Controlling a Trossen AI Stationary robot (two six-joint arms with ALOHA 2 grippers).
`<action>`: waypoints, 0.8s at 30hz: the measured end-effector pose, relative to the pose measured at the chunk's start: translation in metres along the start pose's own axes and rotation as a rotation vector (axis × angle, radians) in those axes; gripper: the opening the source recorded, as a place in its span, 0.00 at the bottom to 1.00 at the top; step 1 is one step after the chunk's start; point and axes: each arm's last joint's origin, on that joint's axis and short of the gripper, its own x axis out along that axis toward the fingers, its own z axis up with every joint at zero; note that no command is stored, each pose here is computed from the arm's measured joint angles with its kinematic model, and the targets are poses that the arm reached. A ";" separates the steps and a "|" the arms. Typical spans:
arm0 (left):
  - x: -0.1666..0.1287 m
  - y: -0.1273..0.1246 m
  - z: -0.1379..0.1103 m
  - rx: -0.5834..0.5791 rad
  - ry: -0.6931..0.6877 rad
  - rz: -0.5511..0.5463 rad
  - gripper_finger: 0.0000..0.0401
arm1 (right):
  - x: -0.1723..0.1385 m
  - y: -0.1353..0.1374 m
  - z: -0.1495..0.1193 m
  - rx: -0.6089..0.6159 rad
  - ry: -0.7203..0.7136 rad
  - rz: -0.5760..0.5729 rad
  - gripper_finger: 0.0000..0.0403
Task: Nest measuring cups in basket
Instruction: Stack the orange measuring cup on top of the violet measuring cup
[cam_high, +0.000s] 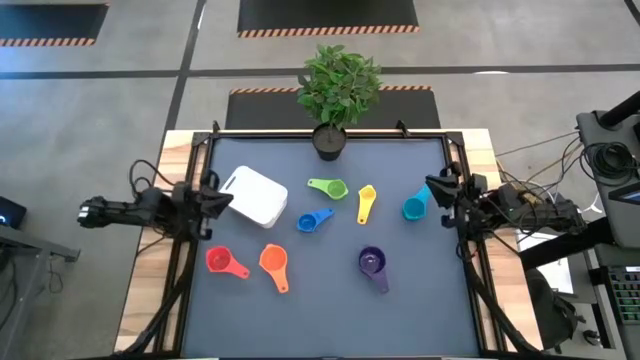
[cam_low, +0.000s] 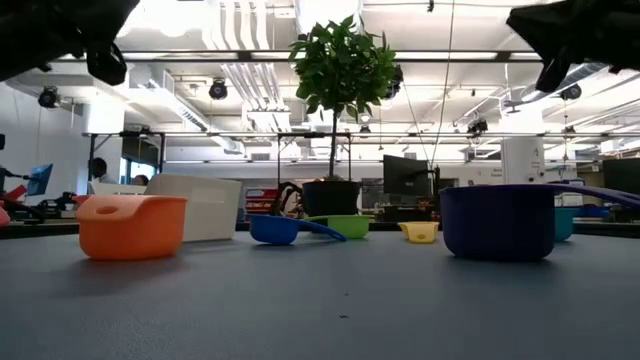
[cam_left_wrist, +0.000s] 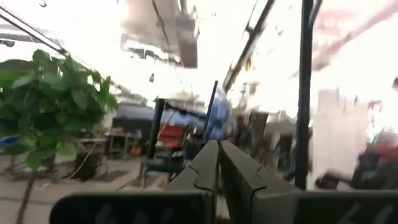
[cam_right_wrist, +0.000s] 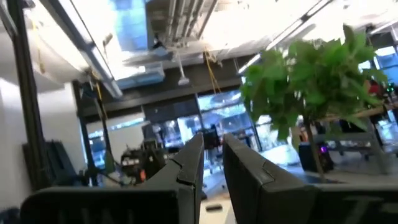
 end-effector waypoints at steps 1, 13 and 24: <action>0.000 0.000 0.001 -0.025 -0.013 -0.001 0.00 | 0.001 0.001 0.003 0.001 -0.005 0.004 0.12; 0.000 -0.001 0.009 -0.239 -0.090 -0.018 0.00 | 0.024 0.010 0.027 -0.221 0.019 0.003 0.12; 0.007 -0.002 0.013 -0.270 -0.161 -0.034 0.00 | 0.029 0.016 0.031 -0.353 -0.069 0.142 0.12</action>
